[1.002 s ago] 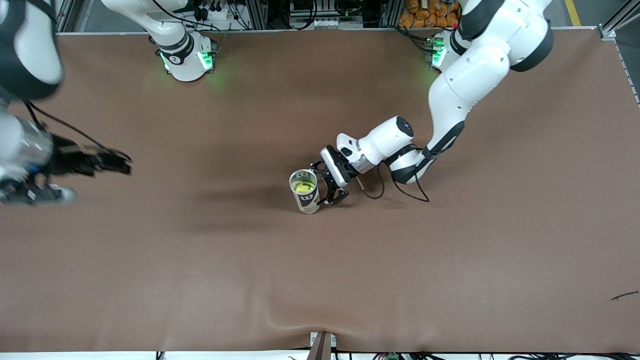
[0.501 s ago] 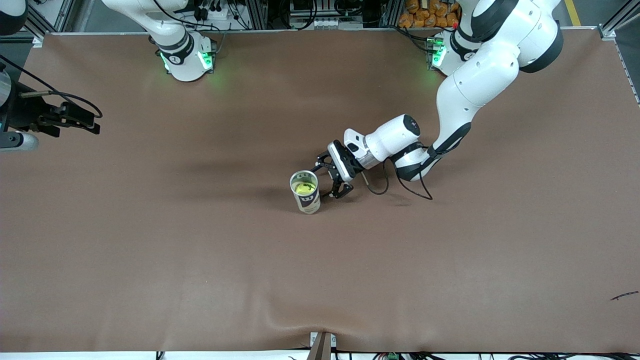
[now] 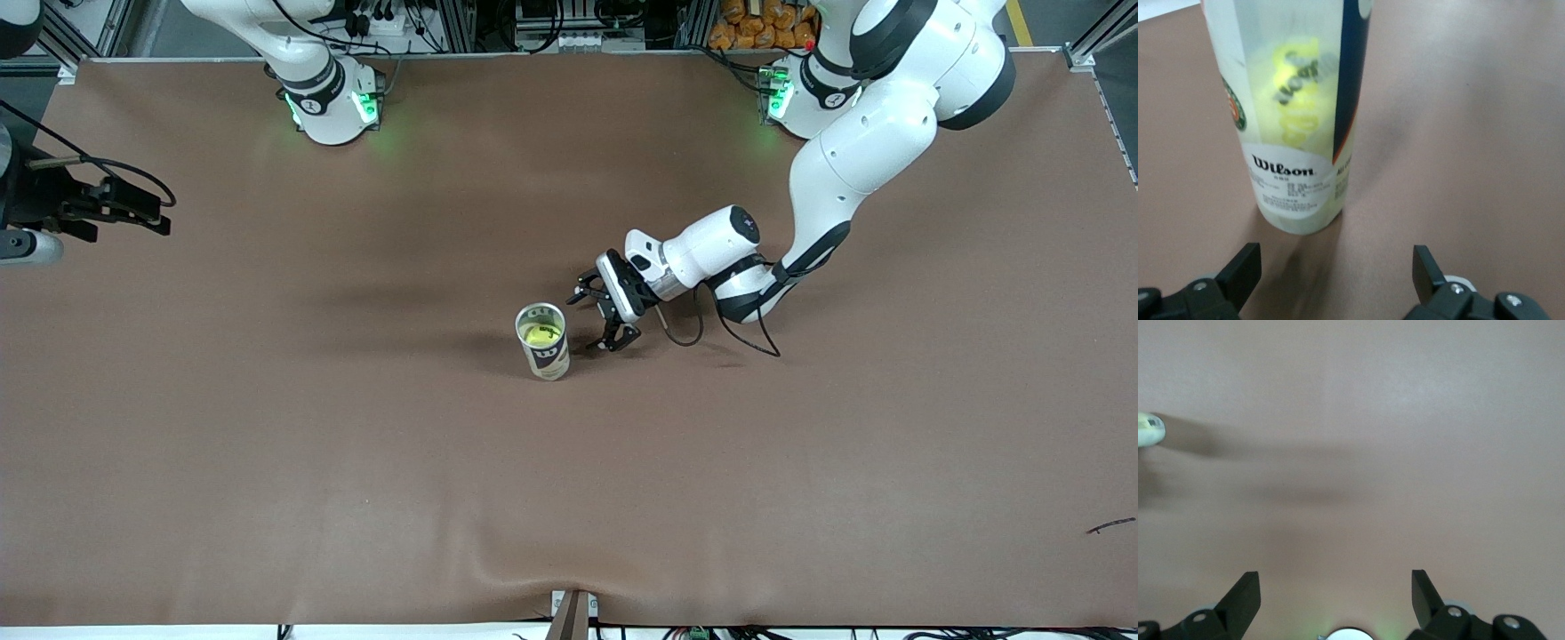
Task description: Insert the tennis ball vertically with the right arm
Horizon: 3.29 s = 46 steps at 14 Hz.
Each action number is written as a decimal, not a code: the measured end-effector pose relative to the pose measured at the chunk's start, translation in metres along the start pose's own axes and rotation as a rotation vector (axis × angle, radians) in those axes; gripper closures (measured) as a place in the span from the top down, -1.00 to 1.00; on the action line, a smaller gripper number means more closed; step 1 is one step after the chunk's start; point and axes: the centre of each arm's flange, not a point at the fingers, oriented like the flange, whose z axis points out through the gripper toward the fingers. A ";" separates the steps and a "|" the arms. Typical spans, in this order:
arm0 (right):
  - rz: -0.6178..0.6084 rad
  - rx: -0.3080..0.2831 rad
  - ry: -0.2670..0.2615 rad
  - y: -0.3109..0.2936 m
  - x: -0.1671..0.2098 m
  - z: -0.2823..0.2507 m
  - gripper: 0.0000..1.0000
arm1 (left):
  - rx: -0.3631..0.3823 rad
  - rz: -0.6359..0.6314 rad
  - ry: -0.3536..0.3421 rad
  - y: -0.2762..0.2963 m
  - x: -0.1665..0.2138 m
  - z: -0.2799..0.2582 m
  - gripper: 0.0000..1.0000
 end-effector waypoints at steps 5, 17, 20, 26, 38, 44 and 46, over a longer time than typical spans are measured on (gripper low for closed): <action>-0.005 -0.022 0.003 0.001 -0.006 -0.017 1.00 | 0.005 0.030 -0.004 -0.017 -0.014 -0.016 1.00; -0.001 -0.023 -0.009 0.003 -0.004 -0.013 1.00 | 0.234 -0.012 0.090 -0.159 -0.015 -0.102 1.00; -0.001 -0.023 -0.011 0.003 -0.004 -0.013 1.00 | 0.267 -0.130 0.131 -0.175 0.007 -0.106 1.00; -0.001 -0.024 -0.008 0.003 -0.004 -0.014 1.00 | 0.328 -0.323 0.148 -0.203 0.036 -0.110 1.00; 0.001 -0.025 -0.004 0.004 -0.004 -0.015 1.00 | 0.508 -0.763 -0.174 -0.226 0.146 -0.071 1.00; 0.001 -0.025 -0.003 0.004 -0.004 -0.016 1.00 | 0.627 -0.912 -0.538 -0.208 0.207 -0.165 1.00; 0.001 -0.025 -0.002 0.004 -0.004 -0.017 1.00 | 0.654 -0.964 -0.639 -0.187 0.233 -0.214 1.00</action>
